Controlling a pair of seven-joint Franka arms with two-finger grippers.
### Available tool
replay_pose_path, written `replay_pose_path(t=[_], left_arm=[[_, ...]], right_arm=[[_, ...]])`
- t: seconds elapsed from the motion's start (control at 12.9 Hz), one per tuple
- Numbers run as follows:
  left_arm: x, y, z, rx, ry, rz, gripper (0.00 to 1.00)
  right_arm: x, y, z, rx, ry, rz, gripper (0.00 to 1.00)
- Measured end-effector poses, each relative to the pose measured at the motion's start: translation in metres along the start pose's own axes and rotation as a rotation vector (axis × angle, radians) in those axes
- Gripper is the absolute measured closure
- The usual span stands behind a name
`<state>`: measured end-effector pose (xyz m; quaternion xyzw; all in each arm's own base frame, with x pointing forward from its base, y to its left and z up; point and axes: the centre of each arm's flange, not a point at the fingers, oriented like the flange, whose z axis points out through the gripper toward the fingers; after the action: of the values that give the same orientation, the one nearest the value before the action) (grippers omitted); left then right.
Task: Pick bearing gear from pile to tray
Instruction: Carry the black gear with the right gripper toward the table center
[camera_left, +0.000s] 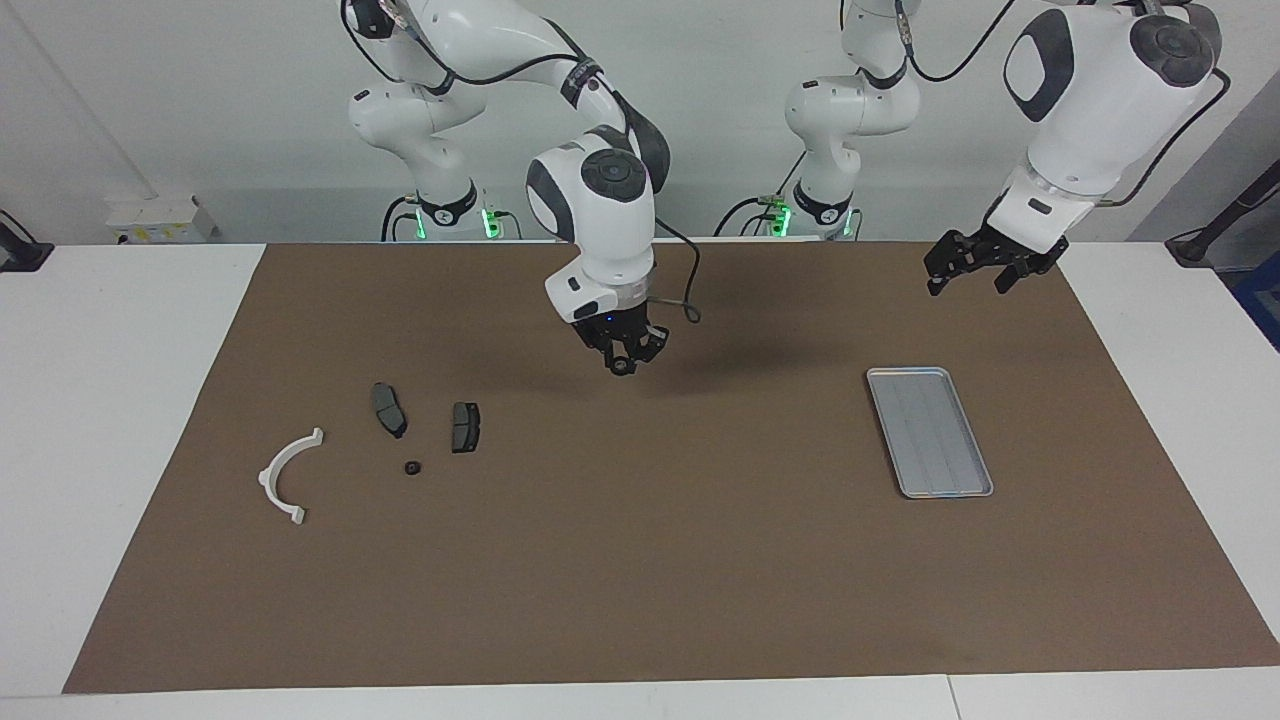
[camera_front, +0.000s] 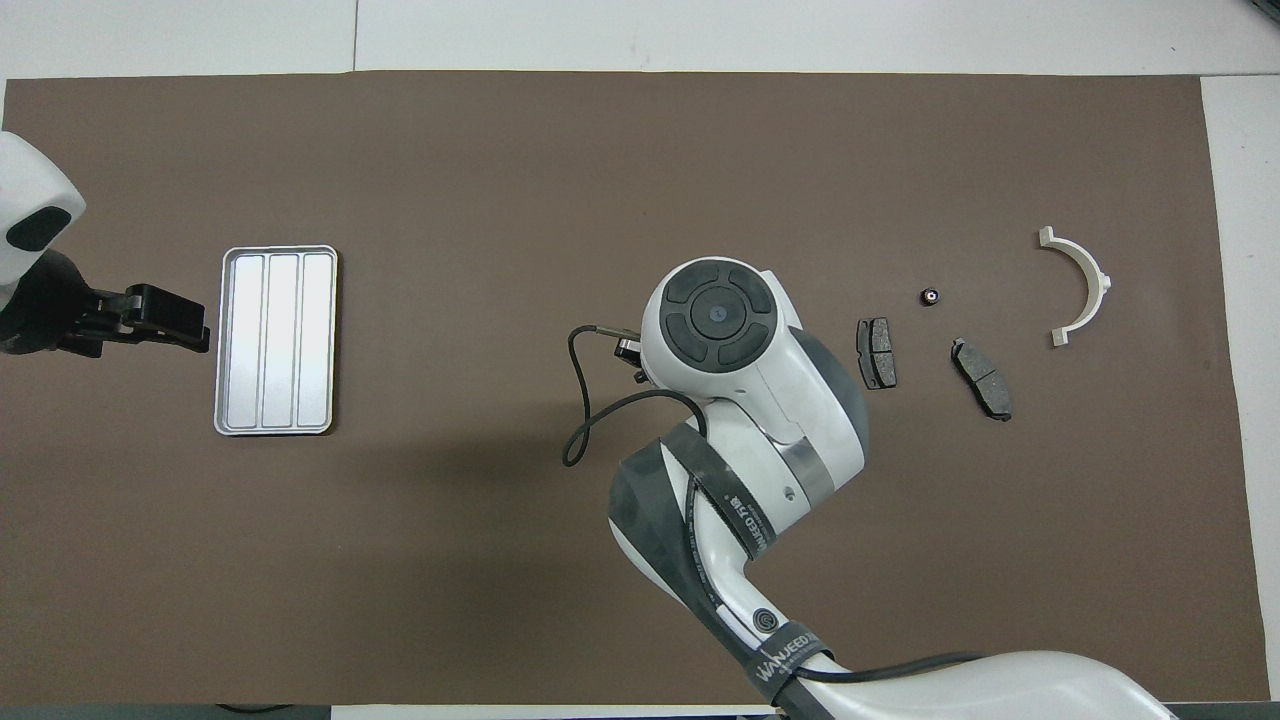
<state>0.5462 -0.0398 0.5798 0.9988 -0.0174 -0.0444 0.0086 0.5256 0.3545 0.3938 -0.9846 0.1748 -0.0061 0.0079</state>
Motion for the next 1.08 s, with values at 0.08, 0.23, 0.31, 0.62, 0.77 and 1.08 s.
replay_pose_path(t=[0.08,0.23,0.31,0.62,0.77,1.08], left_arm=[[0.000,0.000,0.000,0.000,0.000,0.000,0.00],[0.000,0.000,0.000,0.000,0.000,0.000,0.00],[0.000,0.000,0.000,0.000,0.000,0.000,0.00],[0.000,0.000,0.000,0.000,0.000,0.000,0.00],[0.000,0.000,0.000,0.000,0.000,0.000,0.00],[0.000,0.000,0.000,0.000,0.000,0.000,0.00]], right_arm=[[-0.005,0.000,0.011,0.005,0.003,-0.004,0.65],[-0.013,0.005,0.033,0.012,0.007,-0.009,0.65],[-0.015,0.008,0.041,0.009,0.004,-0.008,0.65],[-0.022,0.017,0.064,0.012,0.007,-0.008,0.65],[-0.025,0.022,0.073,0.002,-0.001,-0.009,0.65],[-0.027,0.025,0.078,-0.009,-0.008,-0.010,0.65]])
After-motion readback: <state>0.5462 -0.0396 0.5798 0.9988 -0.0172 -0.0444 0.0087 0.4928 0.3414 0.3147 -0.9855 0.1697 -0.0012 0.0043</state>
